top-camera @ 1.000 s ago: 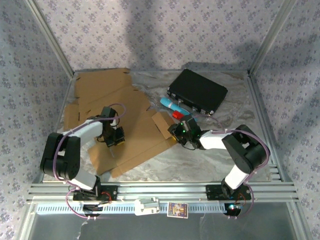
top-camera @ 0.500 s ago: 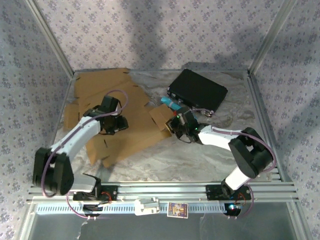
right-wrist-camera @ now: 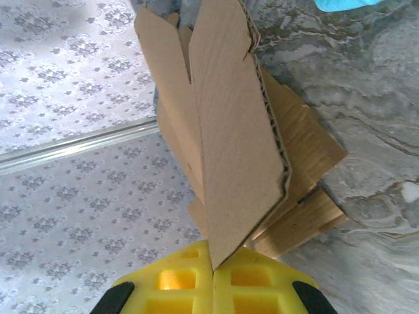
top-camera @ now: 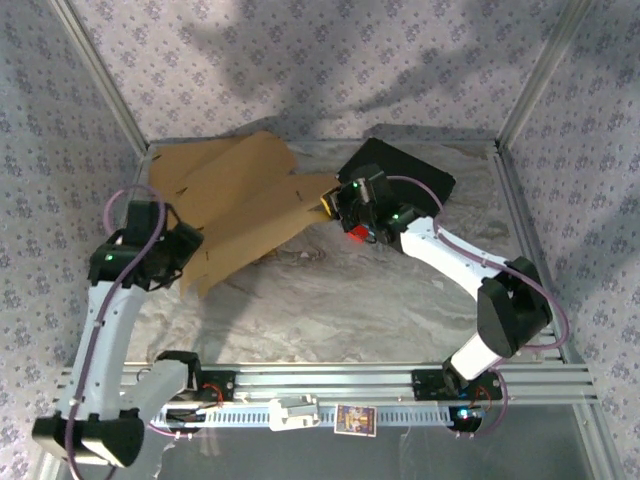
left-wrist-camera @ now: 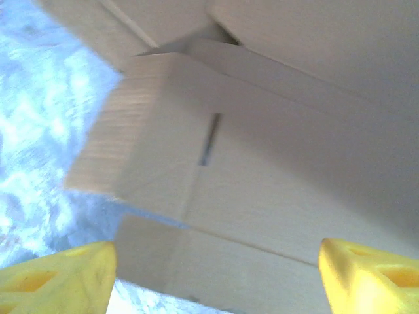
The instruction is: Fold the paper box
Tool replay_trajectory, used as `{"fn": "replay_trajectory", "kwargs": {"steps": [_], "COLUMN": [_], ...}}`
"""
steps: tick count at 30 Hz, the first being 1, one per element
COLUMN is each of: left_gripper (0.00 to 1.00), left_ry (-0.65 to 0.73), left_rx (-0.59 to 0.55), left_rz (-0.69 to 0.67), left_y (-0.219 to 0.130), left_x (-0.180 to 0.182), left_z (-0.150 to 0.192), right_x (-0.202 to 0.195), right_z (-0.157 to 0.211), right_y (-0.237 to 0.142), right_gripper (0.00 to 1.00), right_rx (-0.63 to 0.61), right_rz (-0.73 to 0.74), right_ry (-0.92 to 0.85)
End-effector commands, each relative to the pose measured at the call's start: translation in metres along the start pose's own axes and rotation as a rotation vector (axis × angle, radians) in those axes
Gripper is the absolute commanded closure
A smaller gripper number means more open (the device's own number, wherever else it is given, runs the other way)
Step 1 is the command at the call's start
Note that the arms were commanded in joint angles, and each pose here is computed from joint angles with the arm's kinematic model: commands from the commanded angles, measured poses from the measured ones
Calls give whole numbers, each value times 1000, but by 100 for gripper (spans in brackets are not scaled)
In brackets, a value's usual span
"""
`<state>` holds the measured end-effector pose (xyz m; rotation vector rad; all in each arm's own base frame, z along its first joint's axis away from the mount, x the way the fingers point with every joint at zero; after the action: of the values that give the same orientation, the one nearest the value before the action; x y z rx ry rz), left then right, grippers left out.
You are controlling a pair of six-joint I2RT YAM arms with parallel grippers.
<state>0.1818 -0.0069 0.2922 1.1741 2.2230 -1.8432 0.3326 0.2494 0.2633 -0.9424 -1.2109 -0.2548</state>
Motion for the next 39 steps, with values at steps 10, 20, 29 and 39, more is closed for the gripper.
{"fn": "replay_trajectory", "kwargs": {"steps": [10, 20, 29, 39], "left_gripper": [12, 18, 80, 100], "left_ry": [-669, -709, -685, -739], "left_rx": [143, 69, -3, -21], "left_rz": [33, 86, 195, 260], "left_y": [45, 77, 76, 52], "left_x": [52, 52, 45, 26], "left_z": [31, 32, 31, 28], "right_x": [5, 1, -2, 19], "right_z": [-13, -23, -35, -50], "right_y": [-12, -22, -31, -44], "right_gripper": [100, 100, 100, 88], "right_rx": [3, 34, 36, 39], "right_rz": [46, 79, 111, 140], "right_ry": [95, 143, 147, 68]}}
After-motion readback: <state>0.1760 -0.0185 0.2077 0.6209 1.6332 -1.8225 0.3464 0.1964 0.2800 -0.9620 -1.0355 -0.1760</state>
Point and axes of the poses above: each hand's point on the last joint's axis, 136 mm out from that joint toward the fingers, its own y axis out along the fingers, its own x axis along the line the jaws close on, z = x × y, the point moved 8 cm from there along -y, back along the fingers, and after that the axes turned 2 degrees about -y, right-handed, at the moved point
